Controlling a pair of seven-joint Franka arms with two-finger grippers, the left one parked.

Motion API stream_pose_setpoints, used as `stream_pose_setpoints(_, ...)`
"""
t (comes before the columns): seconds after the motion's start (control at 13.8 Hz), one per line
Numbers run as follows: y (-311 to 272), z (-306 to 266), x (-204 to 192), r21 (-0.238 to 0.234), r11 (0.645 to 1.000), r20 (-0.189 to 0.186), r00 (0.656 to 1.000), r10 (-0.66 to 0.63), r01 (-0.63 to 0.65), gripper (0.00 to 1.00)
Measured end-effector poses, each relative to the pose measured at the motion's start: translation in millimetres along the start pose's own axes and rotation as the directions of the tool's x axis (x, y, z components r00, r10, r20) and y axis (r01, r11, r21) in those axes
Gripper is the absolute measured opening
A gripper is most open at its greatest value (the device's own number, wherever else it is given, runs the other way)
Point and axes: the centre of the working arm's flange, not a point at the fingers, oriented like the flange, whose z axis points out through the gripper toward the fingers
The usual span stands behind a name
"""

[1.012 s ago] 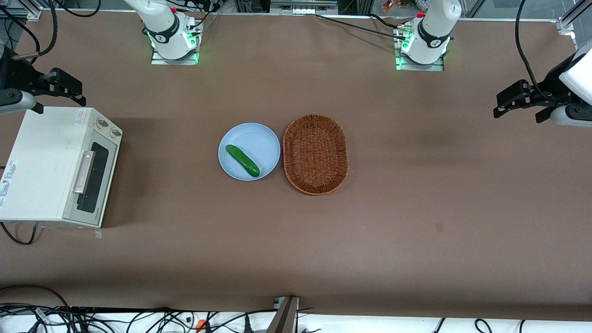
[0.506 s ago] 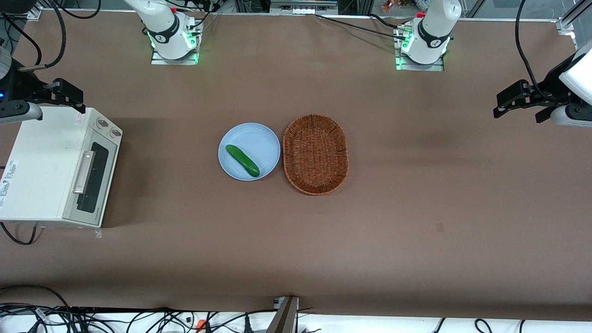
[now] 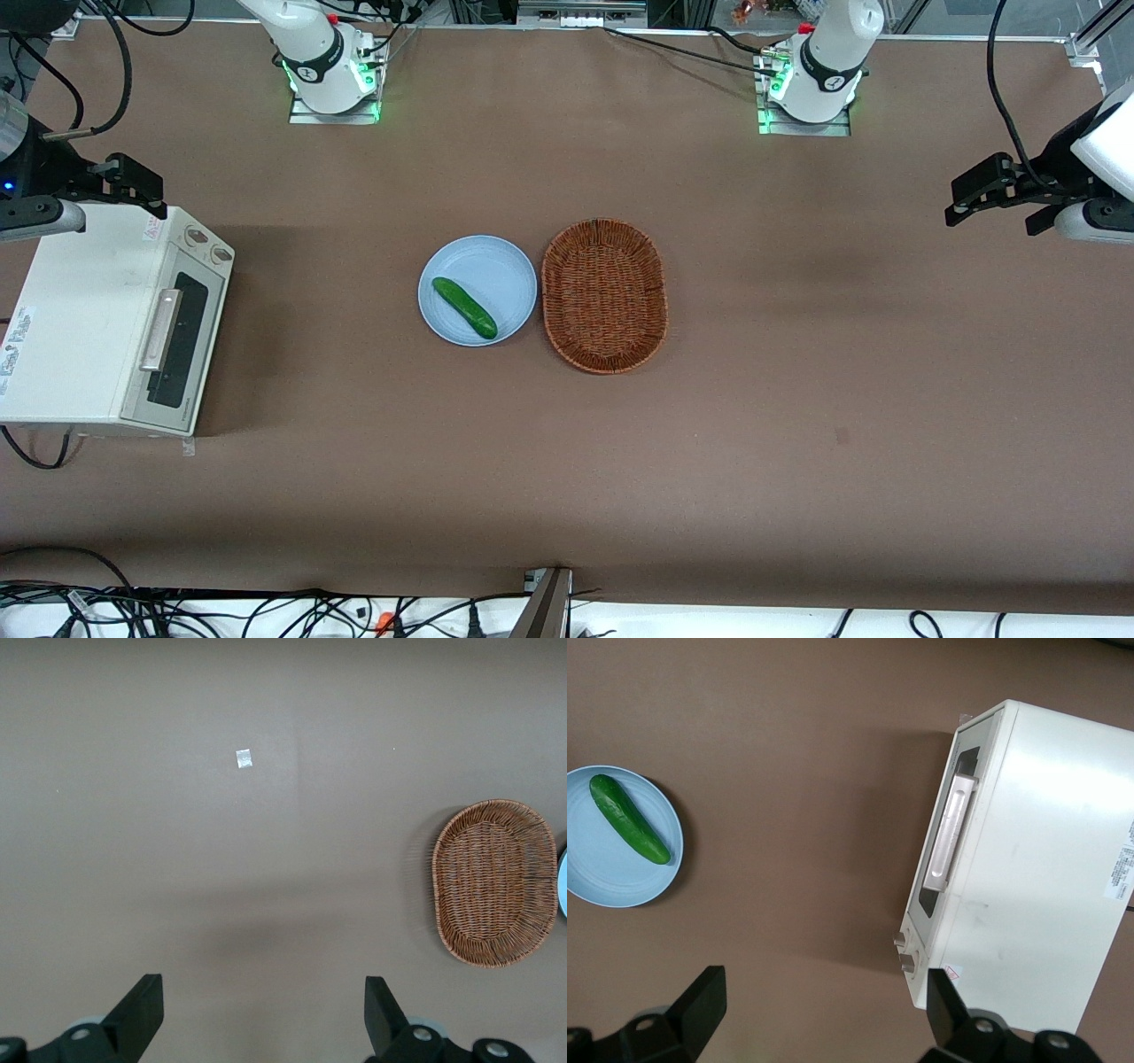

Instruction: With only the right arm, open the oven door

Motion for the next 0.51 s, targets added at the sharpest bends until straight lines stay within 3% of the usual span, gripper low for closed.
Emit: stream_pose_setpoints(0.51, -3.8, -13.8, -11.5, 0.011, 1.0, -0.001, 1.0, 0.001, -0.001, 1.0)
